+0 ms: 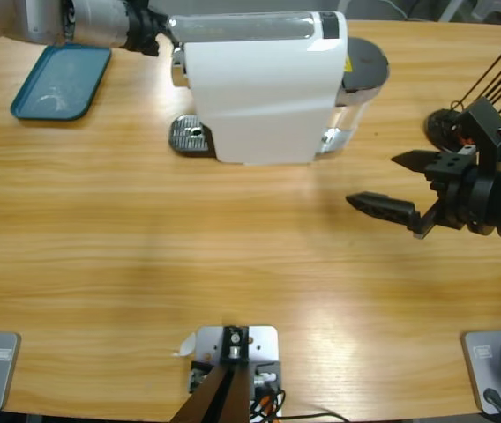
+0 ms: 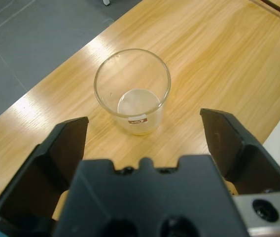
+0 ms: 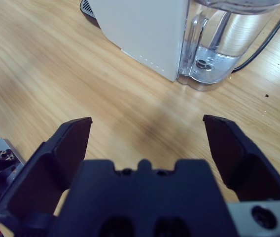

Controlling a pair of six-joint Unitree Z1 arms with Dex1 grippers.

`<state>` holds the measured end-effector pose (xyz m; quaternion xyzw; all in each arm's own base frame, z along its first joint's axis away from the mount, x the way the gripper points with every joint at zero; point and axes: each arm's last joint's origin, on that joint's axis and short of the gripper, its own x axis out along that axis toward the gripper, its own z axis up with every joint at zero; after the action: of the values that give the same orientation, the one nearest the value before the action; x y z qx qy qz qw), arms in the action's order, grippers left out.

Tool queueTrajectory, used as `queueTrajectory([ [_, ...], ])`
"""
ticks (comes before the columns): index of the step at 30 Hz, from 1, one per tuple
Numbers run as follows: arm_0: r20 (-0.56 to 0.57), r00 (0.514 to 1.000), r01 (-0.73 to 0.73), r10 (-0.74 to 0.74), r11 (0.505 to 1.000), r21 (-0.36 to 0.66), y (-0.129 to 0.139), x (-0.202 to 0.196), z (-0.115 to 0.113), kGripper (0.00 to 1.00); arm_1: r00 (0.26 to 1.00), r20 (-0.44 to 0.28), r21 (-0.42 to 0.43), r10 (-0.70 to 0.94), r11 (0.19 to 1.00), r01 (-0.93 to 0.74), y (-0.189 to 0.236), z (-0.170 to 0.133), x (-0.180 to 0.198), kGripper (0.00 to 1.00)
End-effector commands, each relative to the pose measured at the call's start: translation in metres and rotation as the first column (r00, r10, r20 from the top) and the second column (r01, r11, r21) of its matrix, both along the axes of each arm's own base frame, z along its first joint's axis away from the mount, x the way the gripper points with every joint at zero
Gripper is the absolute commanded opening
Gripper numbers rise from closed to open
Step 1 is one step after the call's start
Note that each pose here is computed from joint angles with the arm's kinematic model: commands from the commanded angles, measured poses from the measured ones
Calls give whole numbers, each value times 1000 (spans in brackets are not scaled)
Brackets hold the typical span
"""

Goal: Pour coffee

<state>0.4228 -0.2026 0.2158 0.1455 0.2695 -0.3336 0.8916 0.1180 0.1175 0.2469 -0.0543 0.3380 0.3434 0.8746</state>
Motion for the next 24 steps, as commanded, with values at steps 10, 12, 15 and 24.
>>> queueTrajectory([
  [10,-184,982,-34,47,997,74,-9,44,-30,991,1000,-28,-24,-10,1000,10,1,-8,7,1000],
  [12,-184,982,-40,53,996,75,-8,49,-29,991,999,-30,-26,-12,1000,11,1,-9,7,1000],
  [15,-191,980,-40,54,996,79,-9,53,-28,991,999,-30,-27,-13,1000,13,1,-9,8,1000],
  [24,-213,976,-24,45,995,96,-14,61,-28,991,999,-36,-25,-21,1000,20,1,-10,12,1000],
])
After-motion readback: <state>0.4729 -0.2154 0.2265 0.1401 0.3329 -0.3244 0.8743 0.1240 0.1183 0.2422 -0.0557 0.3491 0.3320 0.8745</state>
